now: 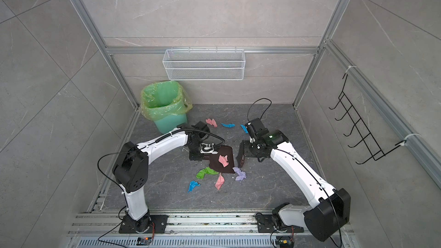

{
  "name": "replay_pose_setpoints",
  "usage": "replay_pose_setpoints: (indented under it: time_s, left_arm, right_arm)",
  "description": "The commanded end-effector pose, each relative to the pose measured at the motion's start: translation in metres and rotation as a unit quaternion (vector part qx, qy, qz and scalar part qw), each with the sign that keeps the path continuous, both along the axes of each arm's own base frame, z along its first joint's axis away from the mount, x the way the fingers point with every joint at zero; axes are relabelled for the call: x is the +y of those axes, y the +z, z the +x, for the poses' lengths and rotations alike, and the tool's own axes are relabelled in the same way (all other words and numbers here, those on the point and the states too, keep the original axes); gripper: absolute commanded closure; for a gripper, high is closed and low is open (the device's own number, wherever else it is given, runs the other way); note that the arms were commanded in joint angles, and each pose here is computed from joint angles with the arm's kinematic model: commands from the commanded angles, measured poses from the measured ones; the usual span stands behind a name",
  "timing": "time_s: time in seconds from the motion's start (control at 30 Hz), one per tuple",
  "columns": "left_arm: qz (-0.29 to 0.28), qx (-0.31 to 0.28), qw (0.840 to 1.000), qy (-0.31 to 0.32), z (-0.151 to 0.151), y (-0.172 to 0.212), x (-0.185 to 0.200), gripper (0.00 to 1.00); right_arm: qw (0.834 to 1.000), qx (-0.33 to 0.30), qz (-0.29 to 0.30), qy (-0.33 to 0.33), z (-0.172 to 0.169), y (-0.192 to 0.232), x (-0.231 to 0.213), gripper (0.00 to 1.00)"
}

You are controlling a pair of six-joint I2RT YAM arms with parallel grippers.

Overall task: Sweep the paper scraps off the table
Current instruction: 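Sweep the purple scrap with the brush toward the dustpan held by left gripper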

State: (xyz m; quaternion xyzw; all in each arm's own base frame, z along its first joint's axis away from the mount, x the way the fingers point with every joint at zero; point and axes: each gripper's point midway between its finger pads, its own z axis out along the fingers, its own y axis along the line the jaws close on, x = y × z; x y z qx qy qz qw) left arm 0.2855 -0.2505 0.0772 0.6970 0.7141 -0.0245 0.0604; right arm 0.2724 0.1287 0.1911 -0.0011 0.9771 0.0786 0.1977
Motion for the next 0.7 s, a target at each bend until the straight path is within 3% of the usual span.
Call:
replay_pose_setpoints:
  time_s: [0.0, 0.43, 0.67]
  left_arm:
    - [0.023, 0.013, 1.000, -0.006, -0.006, -0.002, 0.006, 1.00]
    - [0.012, 0.019, 1.000, 0.002, -0.007, -0.001, 0.002, 1.00]
    - [0.013, 0.017, 1.000, -0.002, -0.007, 0.000, 0.003, 1.00]
  right_arm:
    - [1.000, -0.019, -0.025, -0.002, 0.001, 0.014, -0.010, 1.00]
    - [0.985, 0.046, -0.164, -0.003, -0.066, 0.068, -0.062, 1.00]
    - [0.980, 0.128, -0.138, 0.059, -0.112, 0.059, -0.038, 1.00]
